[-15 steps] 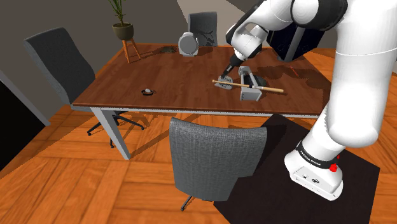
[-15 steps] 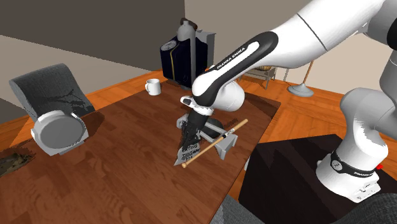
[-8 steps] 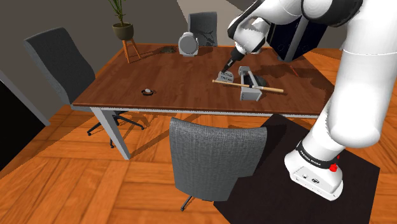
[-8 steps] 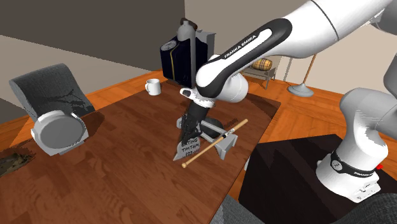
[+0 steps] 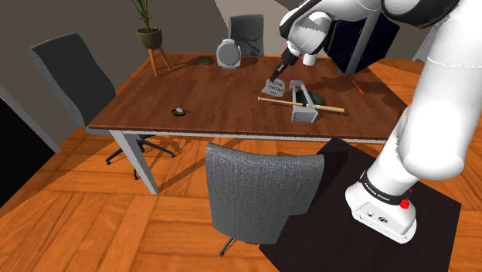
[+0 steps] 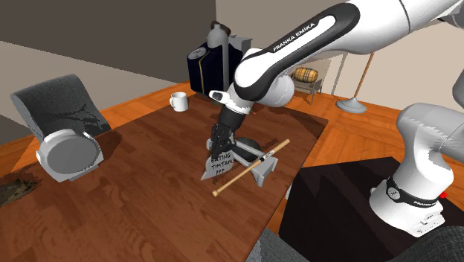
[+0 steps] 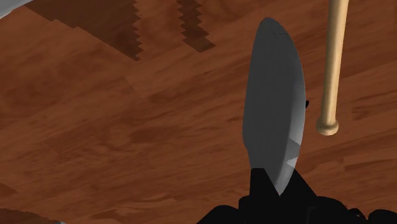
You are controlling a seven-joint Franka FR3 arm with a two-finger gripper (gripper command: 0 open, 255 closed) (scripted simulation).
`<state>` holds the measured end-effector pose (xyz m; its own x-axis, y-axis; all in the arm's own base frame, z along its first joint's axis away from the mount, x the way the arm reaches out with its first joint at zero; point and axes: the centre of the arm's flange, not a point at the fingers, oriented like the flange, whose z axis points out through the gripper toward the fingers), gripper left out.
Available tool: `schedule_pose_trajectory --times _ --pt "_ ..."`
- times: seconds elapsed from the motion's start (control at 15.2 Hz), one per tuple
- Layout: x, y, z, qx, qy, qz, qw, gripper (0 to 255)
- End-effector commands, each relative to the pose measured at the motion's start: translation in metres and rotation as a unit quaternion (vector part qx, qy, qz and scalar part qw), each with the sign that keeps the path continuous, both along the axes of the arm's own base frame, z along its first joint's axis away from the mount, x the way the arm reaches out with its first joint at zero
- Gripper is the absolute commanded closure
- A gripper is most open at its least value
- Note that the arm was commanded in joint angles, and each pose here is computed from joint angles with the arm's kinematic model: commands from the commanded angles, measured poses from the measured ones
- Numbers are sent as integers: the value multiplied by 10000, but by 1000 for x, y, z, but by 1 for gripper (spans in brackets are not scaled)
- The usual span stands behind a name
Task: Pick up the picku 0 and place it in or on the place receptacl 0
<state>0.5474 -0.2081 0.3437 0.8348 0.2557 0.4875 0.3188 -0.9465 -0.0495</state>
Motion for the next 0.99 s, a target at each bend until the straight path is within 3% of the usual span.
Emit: schedule_pose_trajectory --times 0.0,0.33,0.92 --pt "0 -1 11 0 2 -1 10000 255" --pt "0 -1 36 0 2 -1 10000 255" --pt "-70 -93 63 0 2 -1 10000 255"
